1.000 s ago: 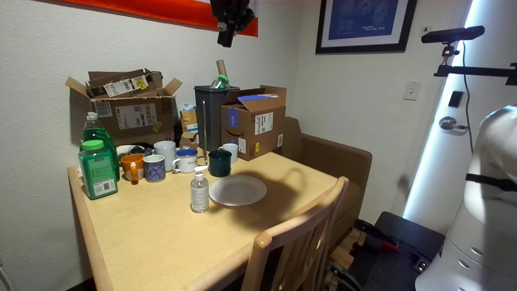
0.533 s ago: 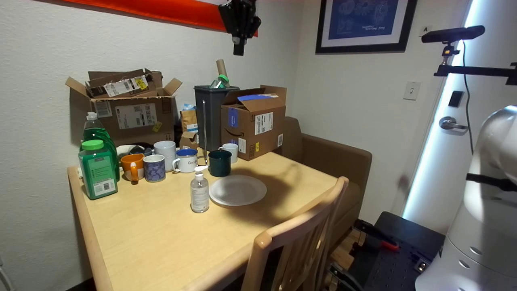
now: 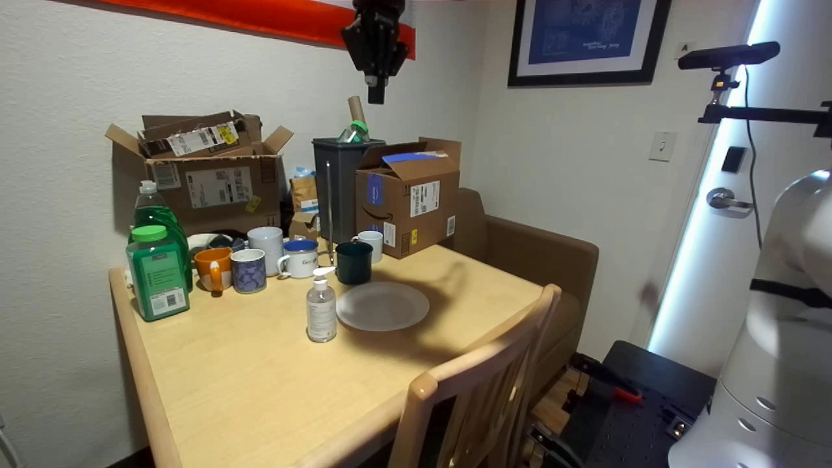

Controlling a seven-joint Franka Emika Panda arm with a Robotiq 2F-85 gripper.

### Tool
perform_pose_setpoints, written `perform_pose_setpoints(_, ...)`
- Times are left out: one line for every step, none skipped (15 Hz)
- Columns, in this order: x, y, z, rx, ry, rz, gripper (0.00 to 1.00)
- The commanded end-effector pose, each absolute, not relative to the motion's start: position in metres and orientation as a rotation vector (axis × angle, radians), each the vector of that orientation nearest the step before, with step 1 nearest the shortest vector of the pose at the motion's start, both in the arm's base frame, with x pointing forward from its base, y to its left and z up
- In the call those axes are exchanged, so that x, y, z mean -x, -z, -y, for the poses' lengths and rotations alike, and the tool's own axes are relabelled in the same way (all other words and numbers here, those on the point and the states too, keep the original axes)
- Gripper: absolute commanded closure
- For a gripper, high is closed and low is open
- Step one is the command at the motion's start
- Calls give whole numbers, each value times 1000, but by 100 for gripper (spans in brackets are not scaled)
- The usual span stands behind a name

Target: Push down on the pump bottle

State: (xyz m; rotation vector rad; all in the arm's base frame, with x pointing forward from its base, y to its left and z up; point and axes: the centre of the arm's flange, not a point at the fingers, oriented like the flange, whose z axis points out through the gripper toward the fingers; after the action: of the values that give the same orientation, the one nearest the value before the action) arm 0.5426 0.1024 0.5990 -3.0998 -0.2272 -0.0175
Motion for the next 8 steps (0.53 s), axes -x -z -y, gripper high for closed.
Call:
perform_pose_setpoints(-556, -600, -110, 3096, -29, 222, 100)
perform_pose_setpoints(-557, -598, -110, 3090, -35, 228, 100)
perform_pose_setpoints(-558, -594, -111, 3079, -41, 233, 100)
perform_pose_setpoints(-558, -591, -112, 3071, -46, 236, 100)
perform_pose_setpoints(-559, -588, -113, 3060, -54, 241, 100)
perform_pose_setpoints(-560, -585, -114, 3051, -59, 241, 100)
perform_pose_setpoints(-560, -581, -116, 3036, -67, 246, 100)
perform_pose_setpoints(-560, -578, -118, 3026, -74, 248, 100)
